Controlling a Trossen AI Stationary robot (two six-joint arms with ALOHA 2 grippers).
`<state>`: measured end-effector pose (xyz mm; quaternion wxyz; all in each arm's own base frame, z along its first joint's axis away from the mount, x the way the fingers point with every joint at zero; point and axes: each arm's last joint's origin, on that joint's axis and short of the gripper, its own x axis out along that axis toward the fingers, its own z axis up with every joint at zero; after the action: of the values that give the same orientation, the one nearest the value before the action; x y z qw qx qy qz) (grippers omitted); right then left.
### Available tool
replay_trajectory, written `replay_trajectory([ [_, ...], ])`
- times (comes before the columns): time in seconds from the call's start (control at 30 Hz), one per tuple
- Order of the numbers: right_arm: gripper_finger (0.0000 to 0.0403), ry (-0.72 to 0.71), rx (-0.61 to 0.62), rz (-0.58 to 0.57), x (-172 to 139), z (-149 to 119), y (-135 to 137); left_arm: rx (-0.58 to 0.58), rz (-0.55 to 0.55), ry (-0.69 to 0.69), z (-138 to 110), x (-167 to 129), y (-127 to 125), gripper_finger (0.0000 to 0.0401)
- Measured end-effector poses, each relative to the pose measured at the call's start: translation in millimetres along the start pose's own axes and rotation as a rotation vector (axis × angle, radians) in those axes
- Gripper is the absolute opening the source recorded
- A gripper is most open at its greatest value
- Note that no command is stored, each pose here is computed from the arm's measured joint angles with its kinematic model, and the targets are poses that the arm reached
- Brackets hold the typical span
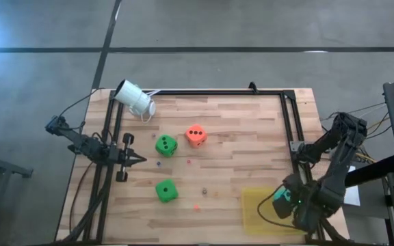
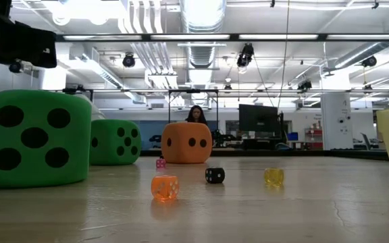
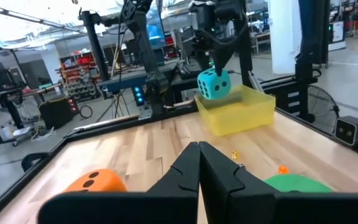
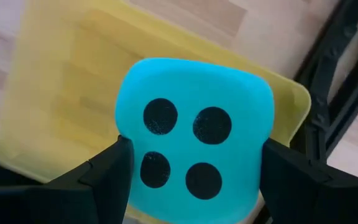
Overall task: Pick & Place Dice
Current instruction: Put the large blue die into the yellow bin
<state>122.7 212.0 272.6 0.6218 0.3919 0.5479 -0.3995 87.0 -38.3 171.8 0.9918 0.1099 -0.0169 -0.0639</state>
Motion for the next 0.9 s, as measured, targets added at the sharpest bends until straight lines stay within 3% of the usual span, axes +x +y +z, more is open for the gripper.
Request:
replay_trajectory([
  [0.23, 0.0274, -0.11, 0.059, -0.142, 23.4, -12.4, 2.9, 0.005, 0.001, -0.001, 0.1, 0.0, 0.0, 0.0006],
  [0.9, 0.0275, -0.133, 0.068, -0.252, 48.9, -24.5, 6.6, -0.004, 0.001, -0.004, 0.5, 0.0, 0.1, 0.0006],
])
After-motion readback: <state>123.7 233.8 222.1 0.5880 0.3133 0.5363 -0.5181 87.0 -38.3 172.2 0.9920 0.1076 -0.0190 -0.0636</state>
